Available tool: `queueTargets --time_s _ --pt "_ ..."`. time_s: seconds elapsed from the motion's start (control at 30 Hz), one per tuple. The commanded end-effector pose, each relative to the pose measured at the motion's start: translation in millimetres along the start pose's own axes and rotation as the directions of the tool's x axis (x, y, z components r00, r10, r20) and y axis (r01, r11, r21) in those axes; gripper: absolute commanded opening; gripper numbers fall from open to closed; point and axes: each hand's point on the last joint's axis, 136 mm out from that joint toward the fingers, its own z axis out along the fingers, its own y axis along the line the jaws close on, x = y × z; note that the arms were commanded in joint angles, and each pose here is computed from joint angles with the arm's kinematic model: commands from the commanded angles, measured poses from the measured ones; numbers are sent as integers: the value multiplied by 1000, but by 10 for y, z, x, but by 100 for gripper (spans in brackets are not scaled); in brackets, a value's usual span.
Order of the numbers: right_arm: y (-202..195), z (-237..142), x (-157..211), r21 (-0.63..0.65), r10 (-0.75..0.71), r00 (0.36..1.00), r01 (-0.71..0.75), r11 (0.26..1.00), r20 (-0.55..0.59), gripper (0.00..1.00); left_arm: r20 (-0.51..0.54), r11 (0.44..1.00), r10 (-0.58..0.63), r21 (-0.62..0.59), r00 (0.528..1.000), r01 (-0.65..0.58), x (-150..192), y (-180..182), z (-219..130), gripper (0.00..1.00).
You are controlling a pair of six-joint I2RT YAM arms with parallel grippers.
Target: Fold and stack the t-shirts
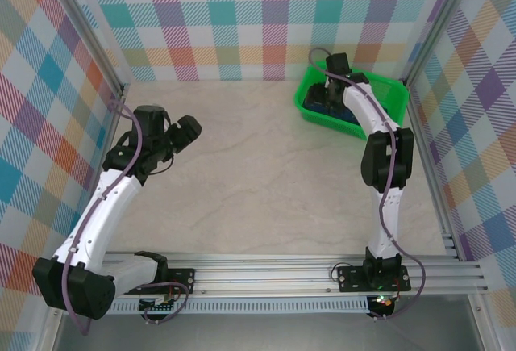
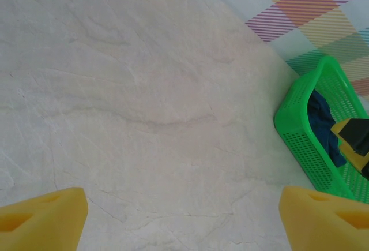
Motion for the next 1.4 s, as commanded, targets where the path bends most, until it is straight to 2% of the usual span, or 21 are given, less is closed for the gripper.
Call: queueTargets --time_s 0.0,0.2,0.27,0.33,0.43,0.47,0.67,0.73,0.83,0.93,1.03,1.1,1.17,1.23,1.27,1.37 --pt "-103 186 174 52 10 995 -5 999 -96 76 -25 1000 12 17 1000 -11 80 -41 -40 86" --pt "-149 436 332 67 34 986 -23 998 -166 74 -16 998 10 55 1000 -9 30 -150 -49 86" --pt "-164 491 333 69 50 984 -39 997 -171 67 -10 994 18 106 1000 -17 3 -259 -75 86" --pt "-132 492 245 54 50 988 -43 998 -147 50 -3 987 22 158 1000 -21 -27 -369 -115 86" --pt "-37 291 -27 26 41 998 -40 999 -54 8 8 976 31 214 1000 -31 -69 -495 -184 86" --pt "-17 180 -145 22 40 999 -40 999 -12 2 7 973 33 227 999 -34 -75 -527 -198 86" --pt "219 -998 -968 -45 19 954 -6 999 298 0 0 940 34 341 999 -32 -129 -819 -283 83" --pt "390 -1558 -1211 -113 17 913 32 993 407 0 2 930 30 365 1000 -29 -171 -922 -301 82" --pt "708 -2356 -1389 -242 25 845 124 962 534 0 8 922 15 388 1000 -17 -245 -1054 -299 82" --pt "1123 -3094 -1343 -379 28 782 270 885 623 0 25 907 -3 421 1000 -8 -333 -1218 -324 84" --pt "1574 -3790 -1144 -525 69 744 399 752 664 0 54 904 -33 427 998 7 -449 -1306 -373 88" --pt "1838 -4120 -979 -611 105 748 443 656 655 0 95 920 -56 391 994 14 -548 -1269 -434 88" --pt "2102 -4276 -774 -686 111 780 461 564 616 0 160 950 -87 311 983 34 -662 -1107 -518 89" --pt "2348 -4223 -548 -749 84 832 443 494 548 0 225 967 -103 250 969 45 -748 -959 -616 88" --pt "2484 -4096 -400 -779 52 867 416 469 495 0 249 971 -109 234 962 49 -774 -903 -669 88" --pt "2831 -3461 176 -817 -82 943 322 479 323 0 284 989 -107 129 953 73 -764 -647 -741 88"
